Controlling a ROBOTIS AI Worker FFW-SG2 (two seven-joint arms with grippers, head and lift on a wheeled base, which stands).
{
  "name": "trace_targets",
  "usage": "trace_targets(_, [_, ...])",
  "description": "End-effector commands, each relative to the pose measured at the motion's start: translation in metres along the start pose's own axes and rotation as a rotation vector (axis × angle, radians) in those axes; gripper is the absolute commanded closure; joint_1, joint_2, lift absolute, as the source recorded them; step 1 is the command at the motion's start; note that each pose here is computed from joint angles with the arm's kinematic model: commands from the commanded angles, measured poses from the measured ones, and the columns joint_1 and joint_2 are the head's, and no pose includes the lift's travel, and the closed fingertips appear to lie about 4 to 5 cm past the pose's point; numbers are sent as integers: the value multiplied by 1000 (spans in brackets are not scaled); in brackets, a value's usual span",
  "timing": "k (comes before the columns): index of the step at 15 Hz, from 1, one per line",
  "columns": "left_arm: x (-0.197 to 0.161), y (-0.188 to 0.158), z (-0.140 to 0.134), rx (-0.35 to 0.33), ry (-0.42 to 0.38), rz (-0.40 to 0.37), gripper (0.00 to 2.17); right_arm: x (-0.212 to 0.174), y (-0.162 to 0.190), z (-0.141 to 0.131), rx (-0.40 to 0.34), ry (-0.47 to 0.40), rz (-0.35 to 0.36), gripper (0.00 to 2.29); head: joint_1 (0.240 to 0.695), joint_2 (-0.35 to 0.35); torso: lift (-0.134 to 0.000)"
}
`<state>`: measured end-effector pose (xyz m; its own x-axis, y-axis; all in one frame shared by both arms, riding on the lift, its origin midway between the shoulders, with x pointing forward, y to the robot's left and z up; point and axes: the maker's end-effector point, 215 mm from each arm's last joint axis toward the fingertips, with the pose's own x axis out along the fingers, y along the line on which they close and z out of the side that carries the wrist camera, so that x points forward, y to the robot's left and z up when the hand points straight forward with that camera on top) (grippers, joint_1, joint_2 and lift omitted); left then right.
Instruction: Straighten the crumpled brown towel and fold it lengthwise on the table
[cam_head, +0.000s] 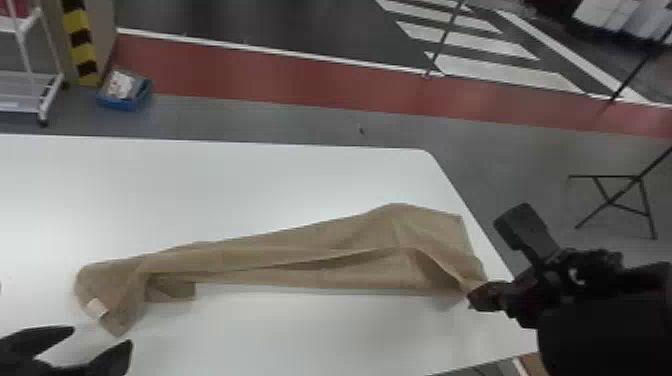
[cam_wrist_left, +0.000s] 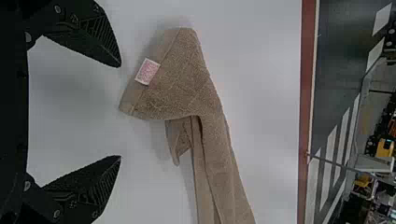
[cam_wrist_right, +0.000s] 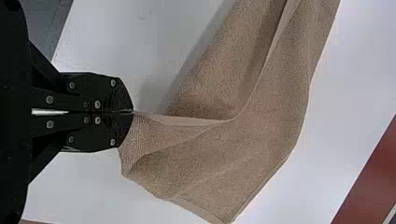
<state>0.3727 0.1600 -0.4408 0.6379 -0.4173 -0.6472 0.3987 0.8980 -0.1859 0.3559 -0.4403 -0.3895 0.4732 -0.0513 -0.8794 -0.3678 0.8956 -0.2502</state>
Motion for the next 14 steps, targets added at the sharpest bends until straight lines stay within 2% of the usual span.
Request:
trace_targets(1, [6,-10,6,15,-15,1,215,0,0,0,3,-1,2,1146,695,-350,-124])
trace_targets(5, [14,-11,14,38,-29,23,215,-1,-3,-7,9,9,-3,1146,695,-350,-124])
trace_targets(10, [17,3,8,27,-15,56,272,-1,-2,-8,11,13,-1,1146,695,-350,-124])
trace_targets(14, [23,-2,1,24,-1,47,350,1,2,-9,10,14,5,1146,695,-350,-124])
